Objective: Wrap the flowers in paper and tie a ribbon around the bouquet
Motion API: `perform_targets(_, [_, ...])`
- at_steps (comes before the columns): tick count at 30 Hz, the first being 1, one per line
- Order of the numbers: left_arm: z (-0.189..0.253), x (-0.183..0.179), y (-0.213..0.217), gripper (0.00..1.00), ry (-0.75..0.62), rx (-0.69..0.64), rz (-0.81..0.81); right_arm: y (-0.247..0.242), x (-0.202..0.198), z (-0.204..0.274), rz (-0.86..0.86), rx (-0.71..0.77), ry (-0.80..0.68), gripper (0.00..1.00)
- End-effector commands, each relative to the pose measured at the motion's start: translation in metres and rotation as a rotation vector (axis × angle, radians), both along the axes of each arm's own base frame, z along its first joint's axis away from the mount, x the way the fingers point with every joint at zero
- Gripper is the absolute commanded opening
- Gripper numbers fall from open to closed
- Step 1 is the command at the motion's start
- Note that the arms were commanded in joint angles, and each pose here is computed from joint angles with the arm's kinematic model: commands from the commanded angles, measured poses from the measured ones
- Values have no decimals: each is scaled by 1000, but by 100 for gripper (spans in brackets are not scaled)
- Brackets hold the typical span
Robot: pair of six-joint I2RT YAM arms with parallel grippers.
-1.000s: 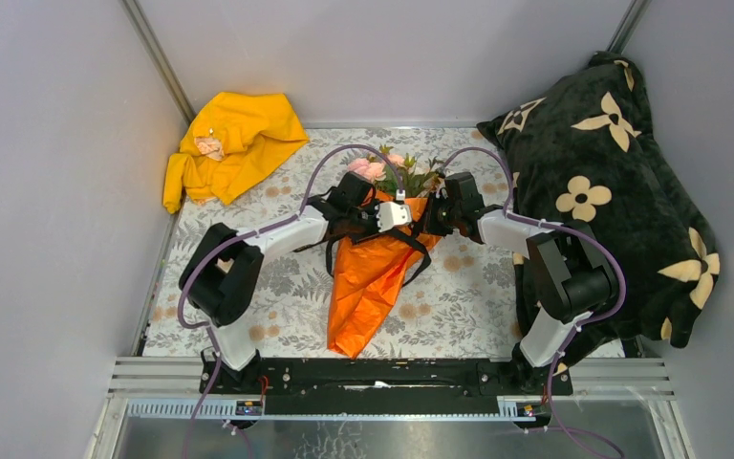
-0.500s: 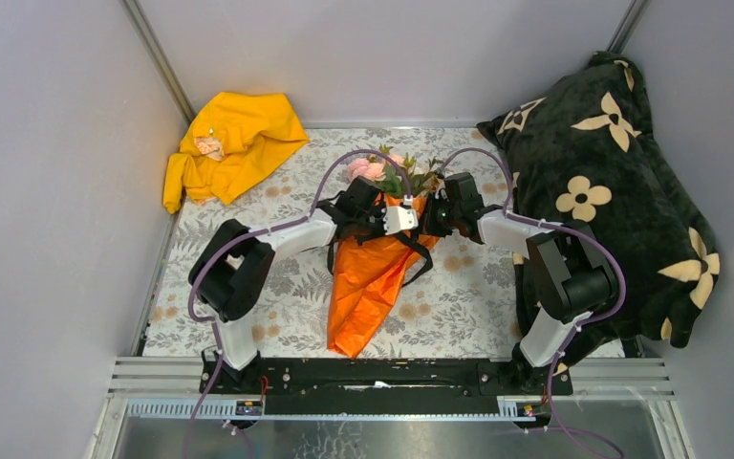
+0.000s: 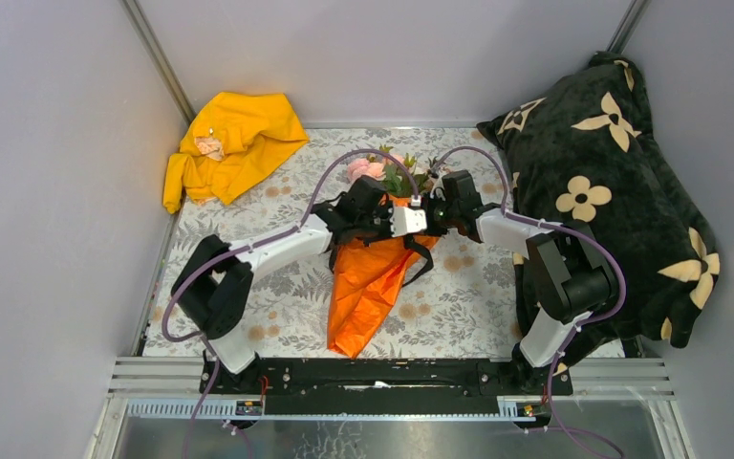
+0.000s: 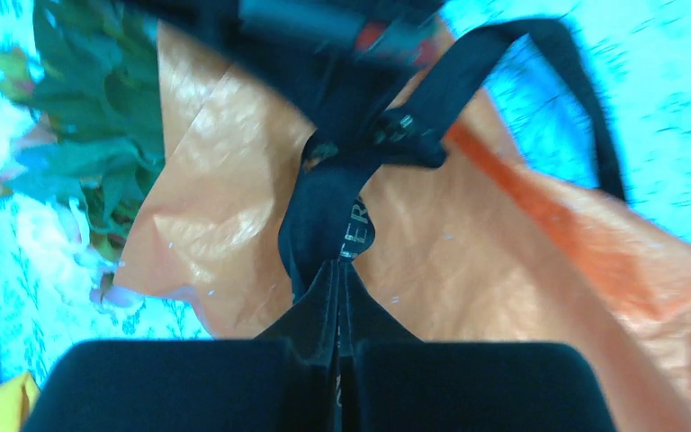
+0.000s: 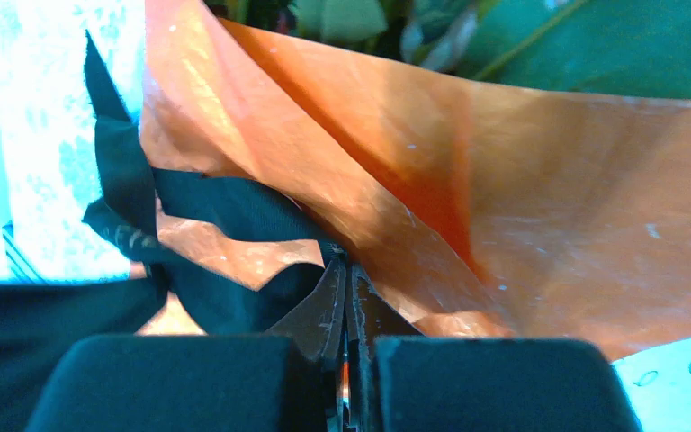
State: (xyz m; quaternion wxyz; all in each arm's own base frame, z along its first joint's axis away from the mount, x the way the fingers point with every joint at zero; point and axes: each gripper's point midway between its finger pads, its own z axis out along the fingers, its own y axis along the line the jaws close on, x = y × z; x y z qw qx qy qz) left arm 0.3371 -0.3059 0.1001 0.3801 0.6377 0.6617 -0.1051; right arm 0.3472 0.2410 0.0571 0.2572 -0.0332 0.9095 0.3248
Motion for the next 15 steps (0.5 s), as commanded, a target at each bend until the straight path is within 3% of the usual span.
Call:
perform_targets(1, [25,-30,-18,0,22,-18,-73,23,5,32,98,62,-78,0])
perform_targets(8, [57,-29,-31,0,78,-105,-42,44,-34,33,318,168,-18,0])
perform_targets(15, [57,-2,-26,0,76,-146,52,34,-75,15,432,142,84,0])
